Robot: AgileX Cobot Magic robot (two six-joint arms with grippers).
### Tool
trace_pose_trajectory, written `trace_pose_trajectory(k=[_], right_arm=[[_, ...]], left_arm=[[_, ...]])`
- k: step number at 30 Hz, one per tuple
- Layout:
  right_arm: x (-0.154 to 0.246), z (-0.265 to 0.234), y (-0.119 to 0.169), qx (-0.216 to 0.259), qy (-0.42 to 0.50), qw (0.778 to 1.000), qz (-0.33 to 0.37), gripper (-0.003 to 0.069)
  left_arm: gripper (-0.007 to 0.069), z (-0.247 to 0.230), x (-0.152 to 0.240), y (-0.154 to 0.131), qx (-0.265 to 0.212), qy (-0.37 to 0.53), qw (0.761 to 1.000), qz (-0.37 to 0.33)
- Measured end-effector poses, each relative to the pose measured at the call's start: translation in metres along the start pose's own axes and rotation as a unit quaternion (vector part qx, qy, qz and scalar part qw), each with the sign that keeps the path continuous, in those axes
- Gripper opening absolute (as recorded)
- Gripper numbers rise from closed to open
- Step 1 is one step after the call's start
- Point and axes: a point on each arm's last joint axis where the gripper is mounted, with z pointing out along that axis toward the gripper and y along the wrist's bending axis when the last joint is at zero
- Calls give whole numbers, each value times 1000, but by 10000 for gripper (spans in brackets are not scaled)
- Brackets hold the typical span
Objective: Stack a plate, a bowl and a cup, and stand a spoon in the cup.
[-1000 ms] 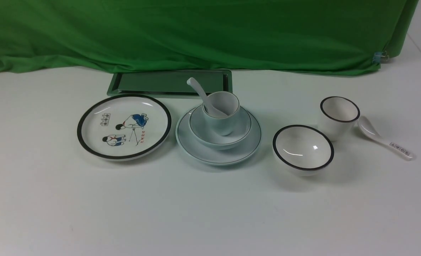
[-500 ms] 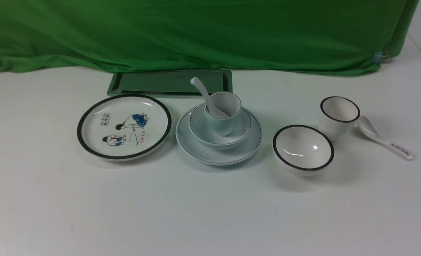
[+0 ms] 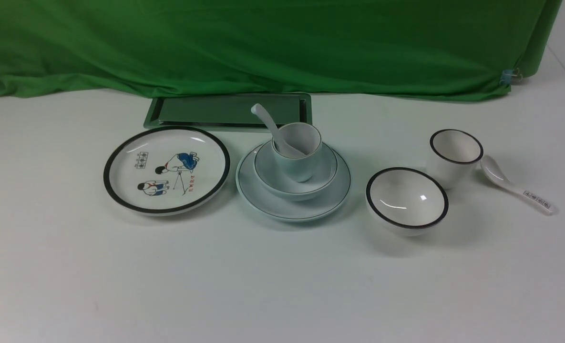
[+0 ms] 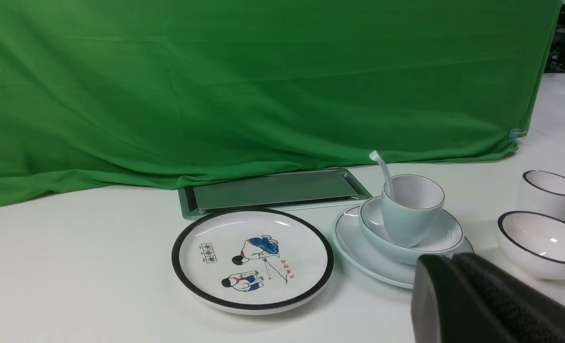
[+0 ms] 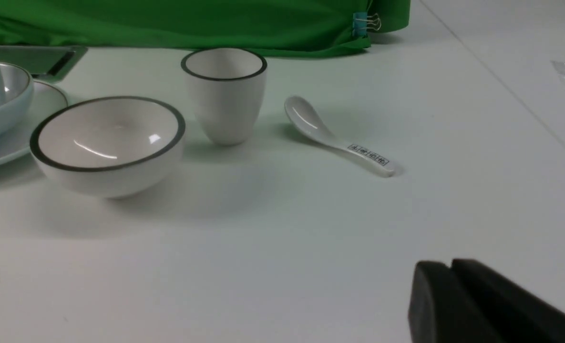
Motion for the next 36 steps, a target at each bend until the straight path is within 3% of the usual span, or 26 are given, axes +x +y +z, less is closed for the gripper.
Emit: trace_pose_trajectory(k=[7,12,16,25,31,36], right_arm=[[0,0,0,0,0,1000,0,92],[0,0,0,0,1,1000,0,103],[0,0,0,0,1,1000,0,113],[0,0,0,0,1,1000,0,133],[0,0,0,0,1,1000,0,144],[0,0,0,0,1,1000,1,157]], left_arm=[[-32,4,-2,-1,7,-21,1000,-3],[-32,17,1,-4,11,-82,996,40],[-32,30,27,2,-43,-110,991,57],[-32,34,90,18,-158,-38,986,20],[-32,33,109,19,-166,54,985,-4],[-32,33,110,19,-166,60,984,-3]])
